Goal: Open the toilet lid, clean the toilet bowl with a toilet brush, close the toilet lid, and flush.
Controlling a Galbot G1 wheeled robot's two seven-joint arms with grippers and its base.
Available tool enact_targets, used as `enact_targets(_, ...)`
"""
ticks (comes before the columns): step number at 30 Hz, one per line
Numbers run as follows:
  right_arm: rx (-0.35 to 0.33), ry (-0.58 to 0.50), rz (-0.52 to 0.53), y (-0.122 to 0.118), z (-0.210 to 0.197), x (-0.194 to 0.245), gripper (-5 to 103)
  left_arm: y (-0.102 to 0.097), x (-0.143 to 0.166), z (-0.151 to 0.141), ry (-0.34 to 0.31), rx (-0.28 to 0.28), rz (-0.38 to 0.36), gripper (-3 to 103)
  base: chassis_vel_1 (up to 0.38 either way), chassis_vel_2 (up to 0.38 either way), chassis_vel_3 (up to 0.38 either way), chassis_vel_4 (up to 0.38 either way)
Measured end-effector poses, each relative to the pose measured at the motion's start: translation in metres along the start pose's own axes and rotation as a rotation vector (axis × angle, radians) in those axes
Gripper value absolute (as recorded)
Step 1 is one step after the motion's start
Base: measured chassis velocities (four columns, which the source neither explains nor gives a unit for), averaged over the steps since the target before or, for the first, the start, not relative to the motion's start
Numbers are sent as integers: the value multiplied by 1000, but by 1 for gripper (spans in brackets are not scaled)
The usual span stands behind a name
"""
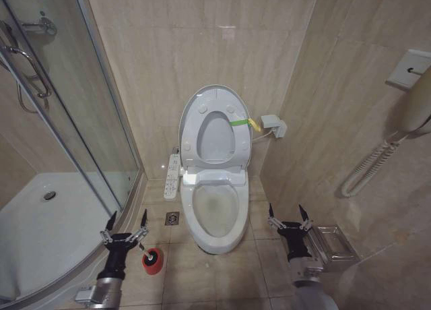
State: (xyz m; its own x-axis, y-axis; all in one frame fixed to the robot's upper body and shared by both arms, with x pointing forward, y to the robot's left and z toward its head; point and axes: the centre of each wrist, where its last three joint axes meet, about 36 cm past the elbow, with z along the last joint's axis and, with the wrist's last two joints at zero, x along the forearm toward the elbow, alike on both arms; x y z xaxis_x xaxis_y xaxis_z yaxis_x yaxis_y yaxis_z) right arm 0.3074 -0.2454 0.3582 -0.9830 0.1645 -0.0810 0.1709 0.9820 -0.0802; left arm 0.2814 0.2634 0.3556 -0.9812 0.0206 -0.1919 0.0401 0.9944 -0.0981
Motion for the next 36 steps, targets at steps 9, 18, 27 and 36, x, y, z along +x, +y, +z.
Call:
enact_targets(9,0,0,0,0,0,0,100,-11,0,3,4,-5,28,100,0,0,0,0)
enact_targets(18,0,0,0,0,0,0,100,-16,1,3,8,12,36,102,0,0,0,0)
enact_targets(27,0,0,0,0,0,0,100,-14,0,-2,41,-2,29,98,0,0,0,0)
enact_targets(36,0,0,0,0,0,0,100,-12,2,-3,46,-11,28,96,0,0,0,0)
